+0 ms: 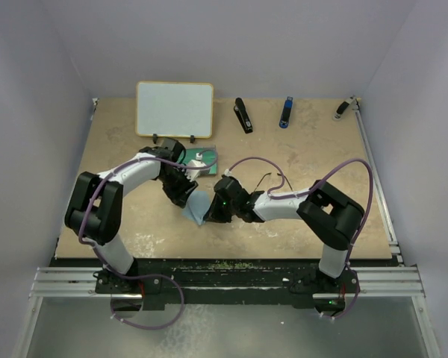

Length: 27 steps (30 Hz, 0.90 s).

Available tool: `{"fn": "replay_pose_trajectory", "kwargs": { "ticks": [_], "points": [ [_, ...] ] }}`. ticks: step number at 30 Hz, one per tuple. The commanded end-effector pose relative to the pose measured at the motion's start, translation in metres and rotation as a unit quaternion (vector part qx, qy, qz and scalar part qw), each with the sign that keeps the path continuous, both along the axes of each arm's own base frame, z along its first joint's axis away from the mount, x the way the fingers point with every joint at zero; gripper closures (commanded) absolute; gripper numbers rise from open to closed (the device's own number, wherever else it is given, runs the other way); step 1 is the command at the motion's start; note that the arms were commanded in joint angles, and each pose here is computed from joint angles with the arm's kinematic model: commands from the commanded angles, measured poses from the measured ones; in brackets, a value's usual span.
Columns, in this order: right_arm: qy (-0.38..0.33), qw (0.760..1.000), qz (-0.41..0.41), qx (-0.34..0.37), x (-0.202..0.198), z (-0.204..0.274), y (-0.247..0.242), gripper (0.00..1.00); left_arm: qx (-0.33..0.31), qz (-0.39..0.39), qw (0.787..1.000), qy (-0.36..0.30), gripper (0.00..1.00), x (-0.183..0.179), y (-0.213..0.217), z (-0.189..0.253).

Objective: Organize the sunglasses
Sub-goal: Fold the glasses cleaning cloth at the center of the board.

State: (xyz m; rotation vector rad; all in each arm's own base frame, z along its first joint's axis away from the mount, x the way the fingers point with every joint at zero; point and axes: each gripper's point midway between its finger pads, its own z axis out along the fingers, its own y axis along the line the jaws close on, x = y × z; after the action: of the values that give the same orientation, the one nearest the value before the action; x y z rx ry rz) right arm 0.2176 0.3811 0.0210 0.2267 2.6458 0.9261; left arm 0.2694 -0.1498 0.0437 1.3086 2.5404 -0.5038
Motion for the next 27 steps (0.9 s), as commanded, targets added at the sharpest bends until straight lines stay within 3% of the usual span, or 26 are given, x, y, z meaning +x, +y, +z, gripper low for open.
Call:
{"fn": "replay_pose_trajectory", "kwargs": {
  "ticks": [1,9,27],
  "points": [
    [-0.014,0.999,0.001,0.032,0.011,0.019,0.009,1.00,0.020,0.012,1.000,0.021,0.53,-0.004,0.003,-0.020],
    [-0.017,0.999,-0.004,0.051,0.021,0.028,0.008,1.00,0.029,0.010,0.999,0.040,0.47,-0.008,-0.002,-0.032],
    [-0.017,0.998,-0.010,0.055,0.028,0.029,0.004,1.00,0.082,-0.012,0.996,0.026,0.46,-0.021,-0.017,-0.050]
  ]
}}
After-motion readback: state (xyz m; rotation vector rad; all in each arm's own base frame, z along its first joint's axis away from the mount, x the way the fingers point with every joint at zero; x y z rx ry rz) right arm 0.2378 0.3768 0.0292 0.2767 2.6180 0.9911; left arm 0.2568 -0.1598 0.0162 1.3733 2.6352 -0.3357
